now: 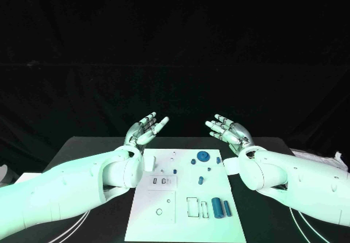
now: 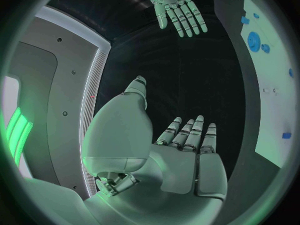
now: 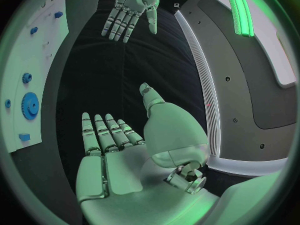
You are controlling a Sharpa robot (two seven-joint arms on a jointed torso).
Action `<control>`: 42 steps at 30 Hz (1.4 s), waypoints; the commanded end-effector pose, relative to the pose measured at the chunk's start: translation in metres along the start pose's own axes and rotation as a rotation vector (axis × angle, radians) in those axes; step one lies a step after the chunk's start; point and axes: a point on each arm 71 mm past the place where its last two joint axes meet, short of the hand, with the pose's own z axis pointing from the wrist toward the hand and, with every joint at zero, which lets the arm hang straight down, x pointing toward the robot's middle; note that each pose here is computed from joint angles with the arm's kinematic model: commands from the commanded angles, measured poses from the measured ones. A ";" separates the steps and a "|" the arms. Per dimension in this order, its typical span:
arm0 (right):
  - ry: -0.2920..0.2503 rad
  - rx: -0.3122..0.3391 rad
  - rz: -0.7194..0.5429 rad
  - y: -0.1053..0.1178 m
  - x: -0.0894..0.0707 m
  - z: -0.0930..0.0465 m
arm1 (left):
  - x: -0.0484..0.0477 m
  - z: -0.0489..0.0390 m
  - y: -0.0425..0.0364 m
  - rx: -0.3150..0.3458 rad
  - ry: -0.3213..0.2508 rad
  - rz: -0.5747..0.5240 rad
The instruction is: Assemble the parts on the task board
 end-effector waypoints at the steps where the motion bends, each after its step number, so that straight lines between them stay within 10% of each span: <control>1: 0.180 0.018 -0.031 0.000 0.011 0.001 | 0.0060 0.0012 -0.0028 0.019 0.074 -0.057; 6: 0.206 0.022 -0.040 0.000 0.011 0.002 | 0.0060 0.0012 -0.0028 0.019 0.074 -0.057; 8: 0.171 -0.135 -0.287 0.013 -0.005 0.009 | -0.0089 -0.0004 -0.0068 0.037 0.061 -0.055; 18: 0.178 -0.243 -0.576 0.028 -0.014 0.016 | -0.0142 -0.0108 -0.0161 0.018 0.197 -0.127; 42: 0.277 -0.301 -1.411 0.067 0.006 0.018 | -0.0062 -0.0580 -0.0616 0.012 0.315 -0.159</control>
